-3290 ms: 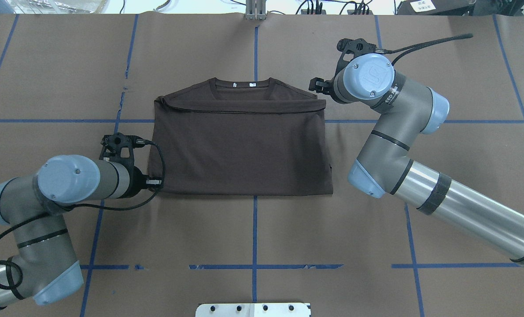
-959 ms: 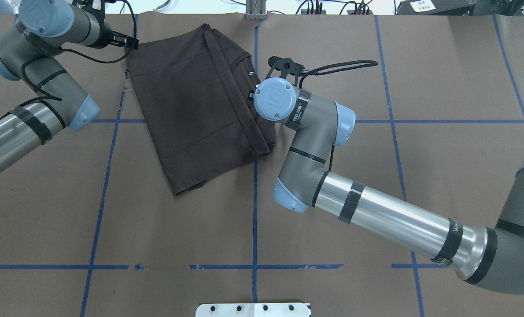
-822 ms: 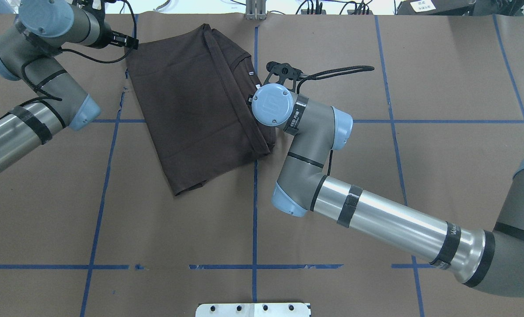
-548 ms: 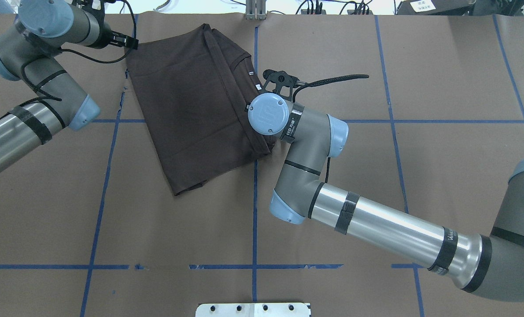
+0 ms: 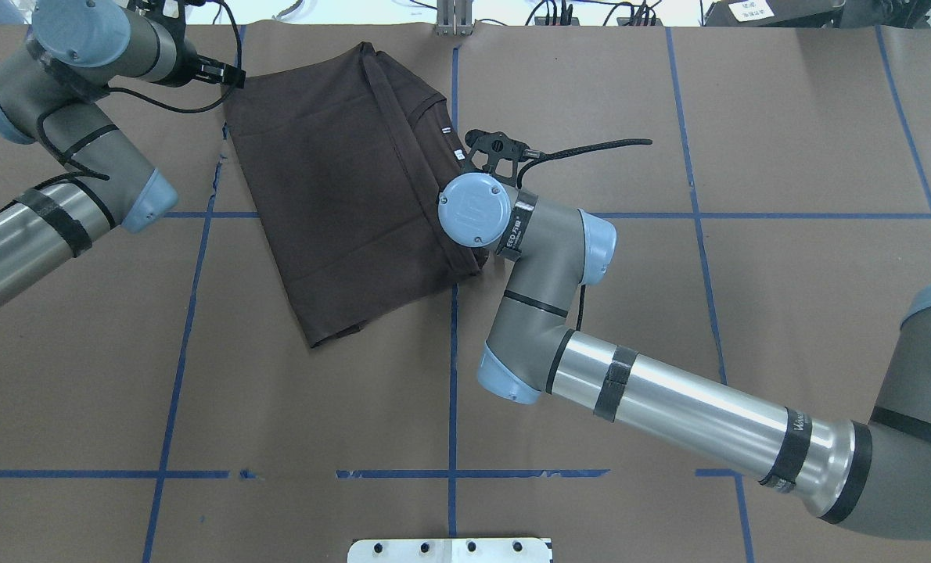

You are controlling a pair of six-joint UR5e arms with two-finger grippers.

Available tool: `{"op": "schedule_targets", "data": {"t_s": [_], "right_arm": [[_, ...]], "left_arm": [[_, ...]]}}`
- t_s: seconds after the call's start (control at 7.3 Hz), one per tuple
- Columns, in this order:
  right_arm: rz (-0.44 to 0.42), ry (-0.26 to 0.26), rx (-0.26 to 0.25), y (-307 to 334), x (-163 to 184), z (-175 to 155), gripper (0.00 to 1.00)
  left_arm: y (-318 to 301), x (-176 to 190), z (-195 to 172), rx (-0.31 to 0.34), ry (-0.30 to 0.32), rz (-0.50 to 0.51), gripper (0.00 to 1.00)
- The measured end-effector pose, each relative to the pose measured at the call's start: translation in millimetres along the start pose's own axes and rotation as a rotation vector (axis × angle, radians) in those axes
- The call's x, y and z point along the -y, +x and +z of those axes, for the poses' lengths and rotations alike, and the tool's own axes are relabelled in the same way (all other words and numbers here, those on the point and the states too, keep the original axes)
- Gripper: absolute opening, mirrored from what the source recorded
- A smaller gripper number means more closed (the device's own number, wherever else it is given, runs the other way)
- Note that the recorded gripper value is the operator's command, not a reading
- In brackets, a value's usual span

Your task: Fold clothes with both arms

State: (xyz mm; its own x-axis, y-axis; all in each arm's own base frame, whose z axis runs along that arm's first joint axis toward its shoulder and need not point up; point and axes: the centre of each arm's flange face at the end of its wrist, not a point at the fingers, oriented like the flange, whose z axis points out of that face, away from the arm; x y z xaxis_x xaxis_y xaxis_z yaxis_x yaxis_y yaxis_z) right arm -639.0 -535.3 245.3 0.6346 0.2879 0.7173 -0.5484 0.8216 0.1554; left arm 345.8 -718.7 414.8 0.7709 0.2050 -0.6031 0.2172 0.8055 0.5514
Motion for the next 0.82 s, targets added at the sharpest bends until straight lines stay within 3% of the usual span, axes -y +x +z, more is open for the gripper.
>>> {"op": "schedule_targets", "data": {"t_s": [0.55, 0.82], "right_arm": [[0.007, -0.003, 0.023, 1, 2, -11, 0.0], [0.005, -0.012, 0.055, 34, -7, -27, 0.0]], "left_arm": [[9, 3, -13, -0.023, 0.022, -0.004, 1.0], [18, -14, -37, -0.111, 0.005, 0.001, 1.0]]}}
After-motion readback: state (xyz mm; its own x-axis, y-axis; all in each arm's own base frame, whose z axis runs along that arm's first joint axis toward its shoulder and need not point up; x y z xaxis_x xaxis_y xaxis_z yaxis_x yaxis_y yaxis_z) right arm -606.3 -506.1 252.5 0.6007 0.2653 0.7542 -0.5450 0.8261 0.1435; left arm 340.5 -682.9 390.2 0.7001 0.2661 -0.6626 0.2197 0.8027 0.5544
